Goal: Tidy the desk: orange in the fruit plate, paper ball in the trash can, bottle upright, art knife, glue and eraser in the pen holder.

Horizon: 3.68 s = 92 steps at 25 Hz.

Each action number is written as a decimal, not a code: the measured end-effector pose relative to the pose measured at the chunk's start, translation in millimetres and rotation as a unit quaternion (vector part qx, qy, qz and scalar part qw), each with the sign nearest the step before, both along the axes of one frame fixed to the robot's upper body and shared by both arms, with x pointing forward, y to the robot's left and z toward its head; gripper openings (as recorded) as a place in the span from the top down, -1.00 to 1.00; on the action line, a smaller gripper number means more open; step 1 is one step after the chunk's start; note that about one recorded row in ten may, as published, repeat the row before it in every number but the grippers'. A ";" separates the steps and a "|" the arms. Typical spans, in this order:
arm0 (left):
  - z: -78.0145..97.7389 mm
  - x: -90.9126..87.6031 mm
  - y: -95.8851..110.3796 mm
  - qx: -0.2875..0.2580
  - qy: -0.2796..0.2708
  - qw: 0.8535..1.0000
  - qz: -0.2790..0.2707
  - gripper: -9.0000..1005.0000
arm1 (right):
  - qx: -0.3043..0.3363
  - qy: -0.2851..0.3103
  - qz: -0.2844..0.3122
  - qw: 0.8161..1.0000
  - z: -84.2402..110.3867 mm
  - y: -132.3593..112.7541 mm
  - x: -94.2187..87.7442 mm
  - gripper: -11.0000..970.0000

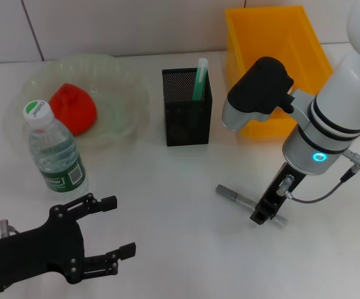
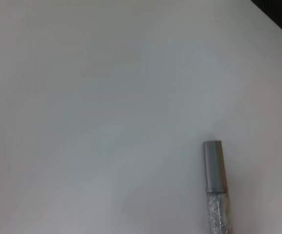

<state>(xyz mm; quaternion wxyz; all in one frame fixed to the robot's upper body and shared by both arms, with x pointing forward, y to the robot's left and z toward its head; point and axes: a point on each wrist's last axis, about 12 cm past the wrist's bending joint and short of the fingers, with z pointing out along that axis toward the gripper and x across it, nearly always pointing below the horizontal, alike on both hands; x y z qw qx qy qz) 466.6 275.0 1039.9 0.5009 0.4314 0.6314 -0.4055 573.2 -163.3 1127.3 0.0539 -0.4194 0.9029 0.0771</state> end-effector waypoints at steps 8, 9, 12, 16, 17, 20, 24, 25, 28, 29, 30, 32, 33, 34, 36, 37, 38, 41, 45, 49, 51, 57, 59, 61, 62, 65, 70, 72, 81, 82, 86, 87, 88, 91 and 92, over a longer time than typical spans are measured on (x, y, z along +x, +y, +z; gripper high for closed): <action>-0.1 -0.5 0.2 0.000 0.000 1.000 0.000 -0.73 | -0.003 -0.001 0.001 1.000 -1.1 0.5 -0.2 0.31; -0.1 -0.6 0.2 0.000 0.000 1.000 0.000 -0.73 | -0.003 -0.001 0.001 1.000 -1.1 0.4 -0.1 0.31; -0.2 -0.6 0.2 -0.001 0.001 1.000 0.000 -0.73 | -0.003 -0.002 0.001 1.000 -1.0 0.3 0.0 0.31; -0.2 -0.3 0.1 0.000 0.001 1.000 0.000 -0.73 | -0.004 -0.002 0.000 1.000 -1.0 -0.4 0.3 0.38; -0.2 -0.3 0.1 0.000 0.001 1.000 0.000 -0.73 | -0.004 -0.002 0.000 1.000 -1.1 -0.5 0.3 0.41; 0.0 0.8 -0.4 0.001 0.000 1.000 0.000 -0.73 | -0.007 -0.003 0.000 1.000 -1.1 -1.0 0.6 0.47; 0.2 1.3 -0.6 0.001 -0.001 1.000 0.000 -0.73 | -0.010 -0.003 0.000 1.000 -1.4 -1.4 0.7 0.54; 0.2 1.4 -0.6 0.001 -0.001 1.000 0.000 -0.73 | -0.010 -0.002 0.000 1.000 -1.3 -1.2 0.7 0.55; 0.3 1.6 -0.6 0.001 -0.001 1.000 0.000 -0.73 | -0.010 -0.002 0.001 1.000 -0.9 -0.5 0.8 0.57; 0.4 1.8 -0.6 0.002 -0.001 1.000 0.000 -0.73 | -0.010 -0.002 0.001 1.000 -0.7 -0.3 0.8 0.58; 0.5 1.8 -0.6 0.002 -0.002 1.000 0.000 -0.73 | -0.011 -0.002 0.002 1.000 -0.6 -0.1 0.9 0.59; 0.5 1.8 -0.6 0.002 -0.001 1.000 0.000 -0.73 | -0.012 0.000 0.003 1.000 -1.1 0.1 1.2 0.60; 0.5 1.8 -0.6 0.002 -0.001 1.000 0.000 -0.73 | -0.013 0.001 0.003 1.000 -1.8 0.1 1.4 0.61; 0.4 1.8 -0.6 0.002 -0.001 1.000 0.000 -0.73 | -0.014 0.003 0.004 1.000 -2.6 0.2 1.6 0.62; 0.4 1.9 -0.6 0.002 -0.002 1.000 0.000 -0.73 | -0.017 0.005 0.005 1.000 -3.7 0.7 1.8 0.63; 0.4 1.9 -0.6 0.002 -0.002 1.000 0.000 -0.73 | -0.018 0.006 0.007 1.000 -3.9 1.3 1.7 0.64; 0.4 1.9 -0.6 0.002 -0.002 1.000 0.000 -0.73 | -0.019 0.006 0.009 1.000 -3.9 1.9 1.6 0.65; 0.6 2.0 -0.3 0.001 -0.002 1.000 0.001 -0.73 | -0.019 0.004 0.012 1.000 -2.6 2.8 1.2 0.69; 0.9 2.0 -0.2 0.000 -0.002 1.000 0.001 -0.73 | -0.013 -0.001 0.012 1.000 0.1 3.3 1.6 0.72; 1.0 2.0 -0.2 0.000 -0.002 1.000 0.001 -0.73 | -0.010 -0.002 0.010 1.000 0.7 2.4 2.0 0.72; 0.9 2.0 -0.2 0.000 -0.002 1.000 0.001 -0.73 | -0.005 -0.004 0.006 1.000 2.5 1.6 3.0 0.72; 1.4 2.4 0.3 0.000 -0.003 1.000 0.002 -0.73 | 0.086 -0.014 -0.018 0.996 36.6 -15.0 9.7 0.72; 1.8 2.4 0.3 -0.001 -0.004 1.000 0.001 -0.73 | 0.094 -0.019 -0.019 0.995 42.7 -18.0 10.1 0.72; 2.0 2.4 0.3 -0.001 -0.004 1.000 0.000 -0.73 | 0.102 -0.042 -0.024 0.994 56.4 -24.7 11.2 0.72; 2.3 2.6 0.3 -0.001 -0.005 1.000 0.000 -0.73 | 0.095 -0.067 -0.025 0.993 68.1 -30.1 11.3 0.72; 2.6 3.0 0.2 -0.001 -0.005 1.000 -0.001 -0.73 | 0.077 -0.104 -0.022 0.991 82.4 -34.7 11.2 0.72; 3.7 5.1 -2.5 -0.003 -0.008 1.000 -0.004 -0.73 | 0.028 -0.182 -0.001 0.983 112.3 -38.1 8.5 0.72; 3.7 5.1 -2.5 -0.003 -0.008 1.000 -0.004 -0.73 | -0.009 -0.223 0.036 0.974 126.5 -34.9 6.8 0.72; 4.1 7.2 -5.7 -0.010 -0.004 1.000 0.003 -0.73 | -0.096 -0.302 0.174 0.932 148.4 -10.9 3.4 0.72; 4.6 6.5 -10.1 -0.021 -0.005 1.000 0.002 -0.73 | -0.105 -0.317 0.208 0.919 152.4 -6.0 2.6 0.72; 4.6 6.4 -11.0 -0.022 -0.006 1.000 0.001 -0.73 | -0.115 -0.348 0.250 0.896 160.5 0.3 1.4 0.72; 4.2 5.7 -14.7 -0.026 -0.005 1.000 -0.001 -0.73 | -0.123 -0.373 0.276 0.877 166.8 2.5 0.8 0.72; 4.2 5.7 -14.7 -0.026 -0.005 1.000 -0.001 -0.73 | -0.123 -0.373 0.276 0.877 166.8 2.5 0.8 0.72; 3.9 5.4 -16.0 -0.028 -0.004 1.000 -0.001 -0.73 | -0.137 -0.410 0.316 0.844 172.8 3.0 1.1 0.72; 3.0 3.9 -17.3 -0.030 -0.002 1.000 0.000 -0.73 | -0.148 -0.430 0.340 0.823 173.5 2.9 1.9 0.72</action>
